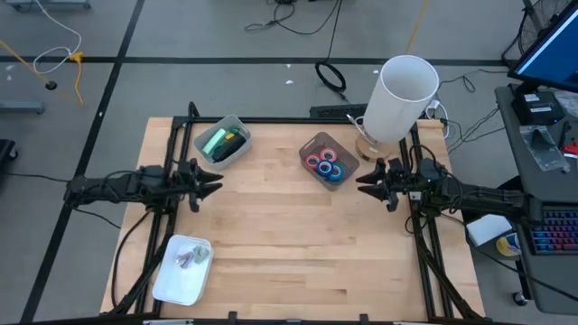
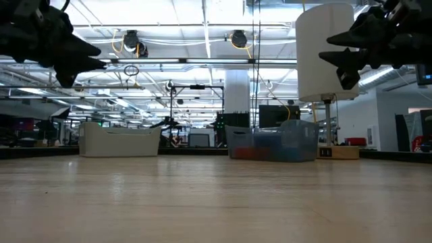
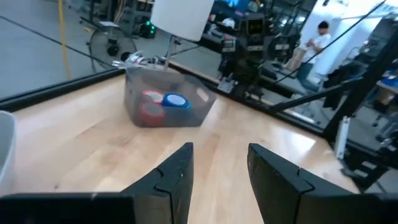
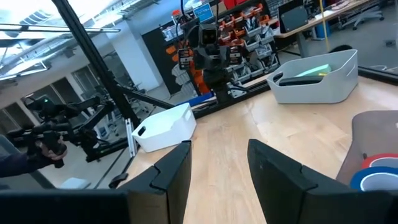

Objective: Pick and place Stapler, Stapler remover, tape
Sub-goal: Return to Home Position

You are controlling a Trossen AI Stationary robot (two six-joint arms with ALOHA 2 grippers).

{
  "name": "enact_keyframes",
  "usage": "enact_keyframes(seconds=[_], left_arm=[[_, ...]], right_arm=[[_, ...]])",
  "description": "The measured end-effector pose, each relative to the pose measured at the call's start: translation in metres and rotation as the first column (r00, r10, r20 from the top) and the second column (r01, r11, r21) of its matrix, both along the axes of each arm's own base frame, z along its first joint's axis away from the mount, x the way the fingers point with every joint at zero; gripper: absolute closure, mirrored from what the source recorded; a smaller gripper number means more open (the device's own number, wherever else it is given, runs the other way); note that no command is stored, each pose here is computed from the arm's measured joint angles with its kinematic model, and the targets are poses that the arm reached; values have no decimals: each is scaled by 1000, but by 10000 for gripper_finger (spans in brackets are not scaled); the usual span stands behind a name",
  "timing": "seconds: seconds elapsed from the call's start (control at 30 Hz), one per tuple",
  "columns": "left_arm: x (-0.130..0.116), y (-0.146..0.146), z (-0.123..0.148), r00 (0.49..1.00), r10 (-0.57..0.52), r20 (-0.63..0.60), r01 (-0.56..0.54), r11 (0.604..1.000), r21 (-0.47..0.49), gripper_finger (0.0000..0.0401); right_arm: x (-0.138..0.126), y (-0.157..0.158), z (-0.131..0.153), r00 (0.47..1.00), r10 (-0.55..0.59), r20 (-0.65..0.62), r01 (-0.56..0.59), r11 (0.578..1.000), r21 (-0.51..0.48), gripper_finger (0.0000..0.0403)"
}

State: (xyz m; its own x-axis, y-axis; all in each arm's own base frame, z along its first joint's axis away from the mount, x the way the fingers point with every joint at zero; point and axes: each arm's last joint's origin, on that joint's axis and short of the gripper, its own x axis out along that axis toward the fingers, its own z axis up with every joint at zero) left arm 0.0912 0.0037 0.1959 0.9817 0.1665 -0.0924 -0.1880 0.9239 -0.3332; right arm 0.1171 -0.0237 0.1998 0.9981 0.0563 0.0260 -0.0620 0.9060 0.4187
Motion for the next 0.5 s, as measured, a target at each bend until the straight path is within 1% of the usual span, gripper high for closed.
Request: enact_keyframes(seconds=[0.17, 0.23, 0.33, 0.5], left_arm=[[0, 0, -4, 999, 7, -36, -7, 1000, 18, 249], [1, 1, -7, 999, 23, -38, -22, 1000, 20, 249], [3, 1, -17, 998, 35, -46, -34, 999, 18, 249], [5, 1, -27, 997, 43, -59, -44, 999, -20, 249]], right_arm=[[1, 0, -1, 999, -41, 3, 41, 999, -8, 250], [1, 0, -5, 999, -34, -5, 34, 999, -2, 250], [1, 2, -8, 999, -22, 35, 22, 1000, -7, 250], [-2, 2, -5, 996, -28, 88, 33, 998, -54, 250]])
